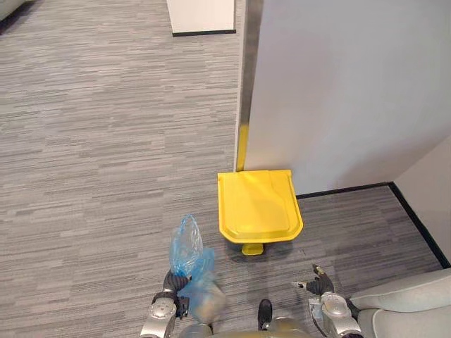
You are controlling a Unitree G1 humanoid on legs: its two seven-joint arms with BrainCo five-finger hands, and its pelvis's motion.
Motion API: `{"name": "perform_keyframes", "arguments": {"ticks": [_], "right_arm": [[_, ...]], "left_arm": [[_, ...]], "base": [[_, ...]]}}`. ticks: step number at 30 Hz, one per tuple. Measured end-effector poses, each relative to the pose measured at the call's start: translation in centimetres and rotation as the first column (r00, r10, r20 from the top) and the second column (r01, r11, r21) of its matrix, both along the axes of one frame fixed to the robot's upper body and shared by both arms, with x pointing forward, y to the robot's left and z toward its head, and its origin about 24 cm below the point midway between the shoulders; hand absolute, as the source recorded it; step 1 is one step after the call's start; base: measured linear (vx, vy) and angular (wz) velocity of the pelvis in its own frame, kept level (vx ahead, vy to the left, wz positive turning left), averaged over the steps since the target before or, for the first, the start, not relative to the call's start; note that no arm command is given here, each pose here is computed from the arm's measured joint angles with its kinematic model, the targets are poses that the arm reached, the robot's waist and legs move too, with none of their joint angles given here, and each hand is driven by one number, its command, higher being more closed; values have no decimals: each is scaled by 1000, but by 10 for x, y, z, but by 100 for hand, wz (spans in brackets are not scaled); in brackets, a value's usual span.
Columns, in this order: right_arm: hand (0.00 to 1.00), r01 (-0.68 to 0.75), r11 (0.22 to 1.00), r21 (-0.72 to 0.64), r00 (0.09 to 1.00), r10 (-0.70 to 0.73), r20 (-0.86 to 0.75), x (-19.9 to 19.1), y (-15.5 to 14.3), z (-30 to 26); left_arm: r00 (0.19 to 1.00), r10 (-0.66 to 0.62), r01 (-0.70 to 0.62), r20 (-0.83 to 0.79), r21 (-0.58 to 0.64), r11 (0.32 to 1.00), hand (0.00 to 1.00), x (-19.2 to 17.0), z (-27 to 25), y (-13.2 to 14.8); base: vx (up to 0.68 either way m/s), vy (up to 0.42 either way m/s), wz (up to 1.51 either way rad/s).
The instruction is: Gather rubbish on tea table into small bin, then transfer packed bag to large trash can.
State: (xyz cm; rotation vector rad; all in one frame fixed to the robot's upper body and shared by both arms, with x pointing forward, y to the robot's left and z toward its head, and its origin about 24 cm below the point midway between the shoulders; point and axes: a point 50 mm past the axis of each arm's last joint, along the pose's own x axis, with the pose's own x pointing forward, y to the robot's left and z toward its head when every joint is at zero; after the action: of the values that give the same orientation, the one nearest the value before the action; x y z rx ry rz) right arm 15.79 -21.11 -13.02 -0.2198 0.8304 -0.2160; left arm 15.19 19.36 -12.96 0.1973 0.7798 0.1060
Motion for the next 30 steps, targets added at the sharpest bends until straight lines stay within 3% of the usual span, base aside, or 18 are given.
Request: {"name": "perform_keyframes", "arguments": {"ticks": [16,23,30], "right_arm": [[0,-9,1000,-9,999,9,46,16,-1,8],[0,-5,1000,-9,996,6,90,23,0,14],[0,196,980,40,964,-200,175,19,-23,25]], "left_arm": [[999,20,-20,25,-3,1000,100,4,4,4],[989,11,-12,148,5,1000,100,43,25,8],[981,-1,4,196,-16,1000,100,58,34,-3]], "base": [[64,29,-2],[142,32,31],[351,-102,31]]}}
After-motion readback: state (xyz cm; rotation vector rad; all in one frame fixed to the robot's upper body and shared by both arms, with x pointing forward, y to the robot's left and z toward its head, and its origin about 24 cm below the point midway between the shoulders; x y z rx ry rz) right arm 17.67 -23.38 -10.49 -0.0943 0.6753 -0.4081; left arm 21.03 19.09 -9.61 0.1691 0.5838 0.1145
